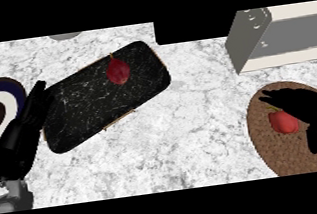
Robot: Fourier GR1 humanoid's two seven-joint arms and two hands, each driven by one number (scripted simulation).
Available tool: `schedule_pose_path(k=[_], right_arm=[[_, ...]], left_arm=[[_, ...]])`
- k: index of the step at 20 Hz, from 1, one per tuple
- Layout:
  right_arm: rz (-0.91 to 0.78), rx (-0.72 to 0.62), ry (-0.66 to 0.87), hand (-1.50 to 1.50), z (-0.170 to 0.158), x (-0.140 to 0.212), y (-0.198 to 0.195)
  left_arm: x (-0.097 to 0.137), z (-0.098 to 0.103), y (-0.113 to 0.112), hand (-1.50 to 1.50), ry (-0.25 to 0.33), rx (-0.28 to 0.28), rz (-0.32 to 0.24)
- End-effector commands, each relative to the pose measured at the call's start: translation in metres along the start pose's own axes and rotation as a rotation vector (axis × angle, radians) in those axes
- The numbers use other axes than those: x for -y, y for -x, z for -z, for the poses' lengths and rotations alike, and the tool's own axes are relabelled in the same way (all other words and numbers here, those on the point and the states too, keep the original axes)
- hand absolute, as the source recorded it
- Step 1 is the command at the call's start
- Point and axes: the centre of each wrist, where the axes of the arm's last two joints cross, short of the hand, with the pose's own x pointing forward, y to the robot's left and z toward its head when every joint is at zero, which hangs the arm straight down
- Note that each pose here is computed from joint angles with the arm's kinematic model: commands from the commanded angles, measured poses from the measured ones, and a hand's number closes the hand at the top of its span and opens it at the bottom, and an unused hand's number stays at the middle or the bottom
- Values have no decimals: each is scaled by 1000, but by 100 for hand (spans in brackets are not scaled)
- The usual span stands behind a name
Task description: Pick the bell pepper from the placemat and place it in the tiered shelf
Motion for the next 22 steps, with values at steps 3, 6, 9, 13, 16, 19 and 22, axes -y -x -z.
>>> schedule_pose_path(k=[3,6,9,13,16,19,22], right_arm=[[26,6,-17,-150,13,0,12],[-3,18,10,-150,5,-19,24],[-21,-7,102,150,15,-26,33],[-59,17,219,150,15,-38,34],[-94,43,254,150,20,-15,26],[-118,55,364,150,13,-14,41],[38,68,473,150,19,-1,4]], left_arm=[[6,-17,23,0,-2,-9,-12],[-3,9,5,0,-10,-9,-9],[15,1,25,0,6,-2,-2],[-1,-7,-2,0,12,-9,2],[-2,-19,13,0,-5,6,0],[-3,9,-2,0,4,-5,-10],[-6,9,6,0,-8,-11,6]])
